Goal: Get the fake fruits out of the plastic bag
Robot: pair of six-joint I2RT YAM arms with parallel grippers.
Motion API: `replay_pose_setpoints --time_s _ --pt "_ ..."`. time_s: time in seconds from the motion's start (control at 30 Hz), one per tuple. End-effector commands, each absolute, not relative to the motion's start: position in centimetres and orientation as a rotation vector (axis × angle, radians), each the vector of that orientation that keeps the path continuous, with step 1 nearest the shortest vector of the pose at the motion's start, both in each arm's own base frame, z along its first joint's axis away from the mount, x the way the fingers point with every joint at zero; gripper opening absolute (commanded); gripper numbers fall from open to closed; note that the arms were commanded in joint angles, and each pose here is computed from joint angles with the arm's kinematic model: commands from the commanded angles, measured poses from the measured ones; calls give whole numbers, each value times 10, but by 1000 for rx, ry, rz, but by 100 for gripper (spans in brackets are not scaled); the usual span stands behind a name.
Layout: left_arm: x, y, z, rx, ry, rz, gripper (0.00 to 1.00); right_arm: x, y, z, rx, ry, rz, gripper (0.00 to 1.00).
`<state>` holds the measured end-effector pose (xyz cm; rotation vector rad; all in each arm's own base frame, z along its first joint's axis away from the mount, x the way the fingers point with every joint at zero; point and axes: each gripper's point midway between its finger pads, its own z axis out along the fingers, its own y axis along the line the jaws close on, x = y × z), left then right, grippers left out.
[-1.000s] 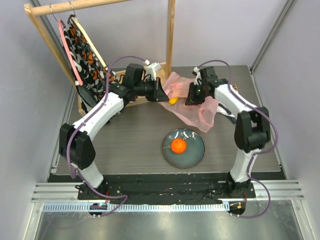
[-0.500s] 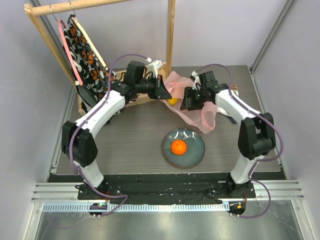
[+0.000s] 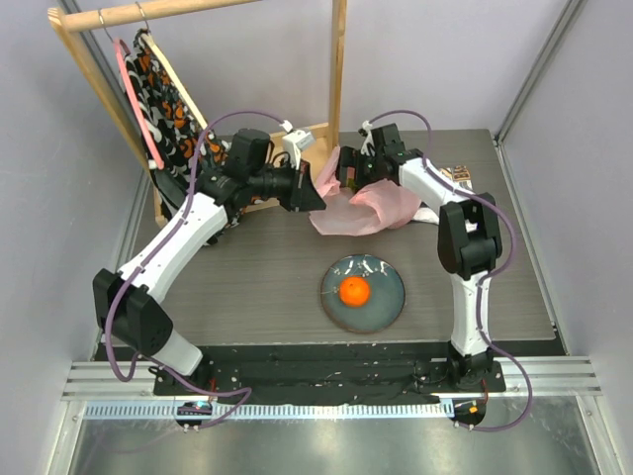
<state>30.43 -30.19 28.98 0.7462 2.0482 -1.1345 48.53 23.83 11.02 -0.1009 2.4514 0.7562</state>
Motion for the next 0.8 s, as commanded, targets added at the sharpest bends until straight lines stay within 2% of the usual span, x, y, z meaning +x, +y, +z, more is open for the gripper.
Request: replay_pose_setpoints --time_s 0.0,0.23,0.5,0.77 --pt "287 -304 280 857 2059 -1164 0 521 254 115 -50 2378 760 100" --pt "291 -312 272 873 2075 -1158 0 528 271 100 -67 2392 756 96" --pt "295 -312 275 831 2086 -1144 0 514 240 141 -59 2391 709 97" --pt "304 -320 284 766 2077 -1170 0 506 241 147 8 2378 815 100"
